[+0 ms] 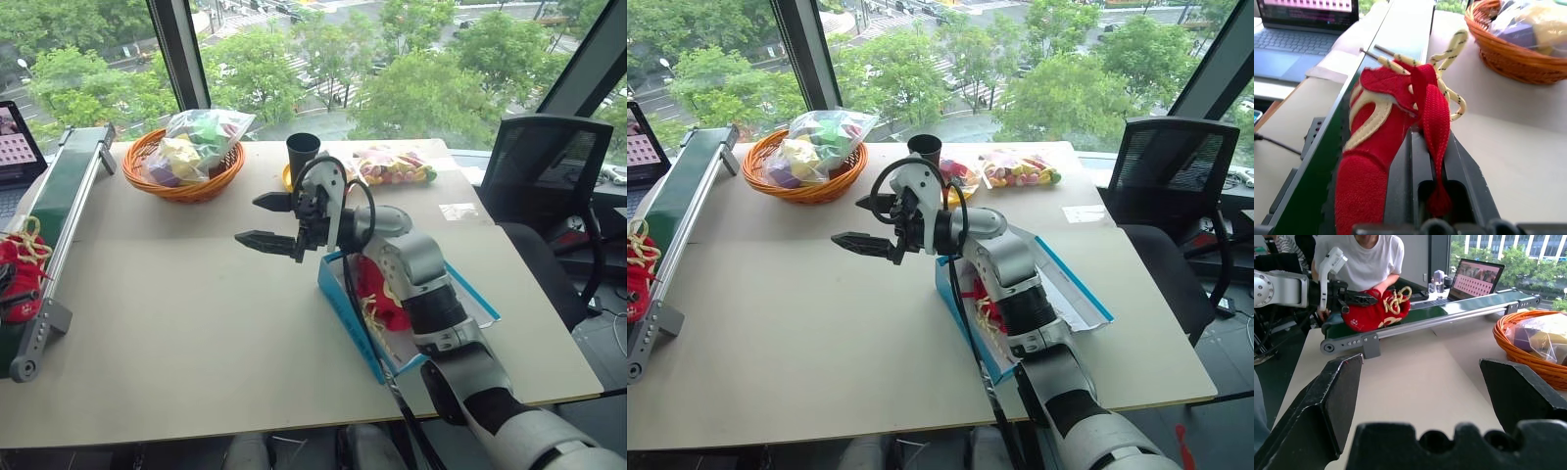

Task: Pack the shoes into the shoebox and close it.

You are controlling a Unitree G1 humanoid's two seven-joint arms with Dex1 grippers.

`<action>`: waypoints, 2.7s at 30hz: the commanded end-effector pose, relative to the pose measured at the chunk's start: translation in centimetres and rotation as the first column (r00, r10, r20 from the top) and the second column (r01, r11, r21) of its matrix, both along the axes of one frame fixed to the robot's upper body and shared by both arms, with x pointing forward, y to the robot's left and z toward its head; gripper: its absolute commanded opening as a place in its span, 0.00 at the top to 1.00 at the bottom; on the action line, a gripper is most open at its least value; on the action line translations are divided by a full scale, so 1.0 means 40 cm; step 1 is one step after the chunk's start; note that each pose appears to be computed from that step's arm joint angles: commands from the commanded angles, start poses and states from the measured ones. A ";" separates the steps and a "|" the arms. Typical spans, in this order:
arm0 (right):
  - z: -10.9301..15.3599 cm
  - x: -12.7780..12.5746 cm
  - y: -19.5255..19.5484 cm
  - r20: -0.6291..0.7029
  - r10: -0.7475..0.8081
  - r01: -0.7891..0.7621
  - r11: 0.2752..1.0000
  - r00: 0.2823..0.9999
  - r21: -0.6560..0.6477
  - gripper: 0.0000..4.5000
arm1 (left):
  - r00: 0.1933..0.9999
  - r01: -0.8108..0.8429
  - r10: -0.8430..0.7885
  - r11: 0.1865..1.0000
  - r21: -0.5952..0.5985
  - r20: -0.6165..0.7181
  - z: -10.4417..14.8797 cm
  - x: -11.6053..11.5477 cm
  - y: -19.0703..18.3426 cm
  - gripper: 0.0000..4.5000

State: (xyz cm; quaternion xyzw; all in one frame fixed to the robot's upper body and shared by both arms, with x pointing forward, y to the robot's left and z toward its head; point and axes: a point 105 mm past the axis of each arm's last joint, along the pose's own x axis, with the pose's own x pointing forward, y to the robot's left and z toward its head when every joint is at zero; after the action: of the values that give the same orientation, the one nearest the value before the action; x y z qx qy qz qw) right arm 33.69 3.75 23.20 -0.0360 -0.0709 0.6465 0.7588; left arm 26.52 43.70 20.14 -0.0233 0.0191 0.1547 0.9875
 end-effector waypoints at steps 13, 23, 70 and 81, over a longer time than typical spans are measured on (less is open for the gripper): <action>0.070 0.014 -0.017 -0.008 -0.040 0.040 0.994 0.999 0.103 0.00 | 0.927 0.269 -0.284 0.959 0.093 0.245 0.231 0.107 -0.265 0.99; 0.138 0.048 -0.089 -0.622 0.182 0.122 0.902 0.762 0.413 0.00 | 0.809 0.475 -0.489 0.871 0.129 0.326 0.324 0.183 -0.483 0.99; 0.111 -0.007 -0.118 -0.740 0.217 0.243 0.854 0.636 0.460 0.00 | 0.536 0.800 -0.756 0.597 0.059 0.375 0.352 0.155 -0.843 0.99; 0.059 -0.002 -0.134 -0.773 0.194 0.273 0.861 0.604 0.429 0.00 | 0.525 0.803 -0.757 0.592 0.068 0.389 0.372 0.154 -0.849 0.99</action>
State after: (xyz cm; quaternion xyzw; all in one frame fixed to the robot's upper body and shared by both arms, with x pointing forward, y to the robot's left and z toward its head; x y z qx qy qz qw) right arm 34.07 -1.26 24.65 0.4574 0.1266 0.5203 0.7100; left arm 33.79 10.06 33.16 -0.1076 -0.1171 -0.3006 0.9404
